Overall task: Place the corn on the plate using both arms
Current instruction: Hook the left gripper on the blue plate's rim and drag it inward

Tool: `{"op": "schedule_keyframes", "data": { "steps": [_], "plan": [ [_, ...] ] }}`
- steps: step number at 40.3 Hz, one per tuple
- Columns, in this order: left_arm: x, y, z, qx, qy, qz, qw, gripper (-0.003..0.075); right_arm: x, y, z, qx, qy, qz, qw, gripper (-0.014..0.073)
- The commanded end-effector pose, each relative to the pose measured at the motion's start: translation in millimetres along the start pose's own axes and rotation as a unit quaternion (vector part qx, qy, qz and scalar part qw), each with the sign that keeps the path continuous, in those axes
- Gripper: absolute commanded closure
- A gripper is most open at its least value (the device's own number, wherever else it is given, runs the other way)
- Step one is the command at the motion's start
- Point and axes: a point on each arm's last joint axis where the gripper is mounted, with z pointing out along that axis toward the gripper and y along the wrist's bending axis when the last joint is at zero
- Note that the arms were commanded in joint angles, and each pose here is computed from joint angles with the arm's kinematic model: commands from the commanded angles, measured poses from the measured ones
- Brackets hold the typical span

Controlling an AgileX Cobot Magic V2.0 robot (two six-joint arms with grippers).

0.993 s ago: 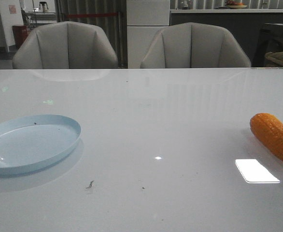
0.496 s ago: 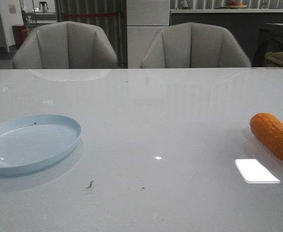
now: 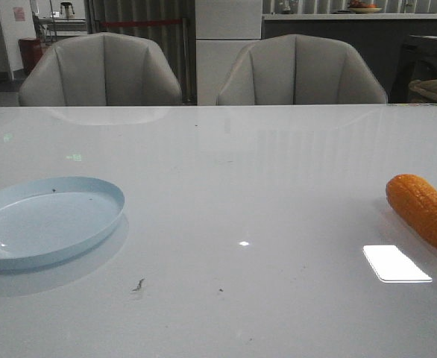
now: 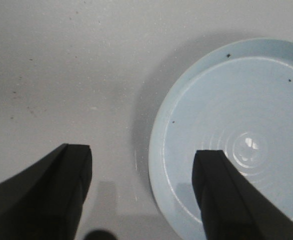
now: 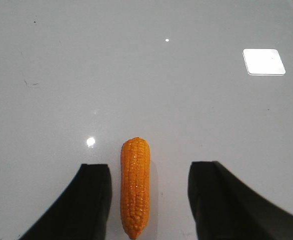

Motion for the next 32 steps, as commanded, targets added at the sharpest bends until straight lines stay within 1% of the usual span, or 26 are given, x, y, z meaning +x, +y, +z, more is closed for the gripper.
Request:
{"op": "schedule_keyframes", "data": {
  "steps": [1,8,15,21,25,32],
  "plan": [
    [-10.3,-3.8,-5.1,0.019,-0.024,-0.012,0.999,0.0233,-16.0,0.7,-6.4,-0.002,-0.054,0.002,0.999,0.0139],
    [-9.7,-1.3,22.1,0.025,0.010,-0.023,0.999,0.0233,-15.9,0.7,-6.4,-0.002,-0.053,0.002,0.999,0.0139],
    [-9.4,0.2,32.7,0.025,0.021,-0.025,0.999,0.0237,-15.9,0.7,-6.4,-0.002,-0.053,0.002,0.999,0.0139],
    [-12.1,1.2,36.0,0.022,0.008,-0.026,0.999,0.0287,-15.9,0.7,-6.4,-0.002,-0.053,0.002,0.999,0.0139],
    [-12.3,2.1,42.1,0.021,0.011,-0.027,0.999,0.0319,-15.9,0.7,-6.4,-0.002,-0.053,0.002,0.999,0.0139],
    [-11.0,1.6,52.1,0.022,0.024,-0.028,0.999,0.0328,-15.9,0.7,-6.4,-0.002,-0.053,0.002,0.999,0.0139]
  ]
}}
